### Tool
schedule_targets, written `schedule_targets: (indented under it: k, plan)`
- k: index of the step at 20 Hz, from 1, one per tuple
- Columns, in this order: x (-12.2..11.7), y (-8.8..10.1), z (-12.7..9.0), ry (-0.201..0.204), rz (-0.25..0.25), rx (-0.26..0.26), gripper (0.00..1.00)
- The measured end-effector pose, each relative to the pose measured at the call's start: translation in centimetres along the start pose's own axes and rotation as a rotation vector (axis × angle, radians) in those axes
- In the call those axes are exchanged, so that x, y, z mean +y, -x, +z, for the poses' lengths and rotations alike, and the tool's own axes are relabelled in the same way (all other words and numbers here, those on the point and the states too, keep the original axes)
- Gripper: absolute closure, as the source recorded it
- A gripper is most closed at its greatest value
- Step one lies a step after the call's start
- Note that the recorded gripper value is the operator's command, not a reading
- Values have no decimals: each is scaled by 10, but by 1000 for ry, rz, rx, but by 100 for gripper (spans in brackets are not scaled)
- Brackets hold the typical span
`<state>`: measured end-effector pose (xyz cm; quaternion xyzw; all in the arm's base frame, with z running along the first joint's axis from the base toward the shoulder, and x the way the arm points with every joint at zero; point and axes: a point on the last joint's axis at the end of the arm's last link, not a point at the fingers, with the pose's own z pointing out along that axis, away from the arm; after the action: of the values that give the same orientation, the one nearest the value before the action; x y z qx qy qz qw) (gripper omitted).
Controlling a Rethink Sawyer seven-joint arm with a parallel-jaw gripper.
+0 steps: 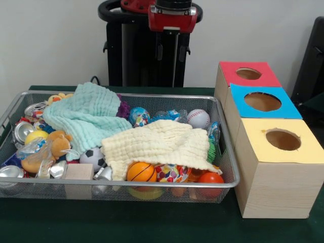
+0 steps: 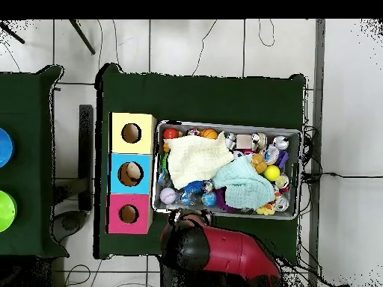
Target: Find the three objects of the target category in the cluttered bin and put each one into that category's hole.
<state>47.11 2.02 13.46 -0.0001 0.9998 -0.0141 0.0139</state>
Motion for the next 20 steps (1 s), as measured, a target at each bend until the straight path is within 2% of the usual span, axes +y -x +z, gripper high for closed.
schedule_targets:
  k: [9, 20]
  plan:
    - [-4, -1, 12, 13, -13, 19, 0]
    - [-3, 34, 8, 14, -29, -39, 0]
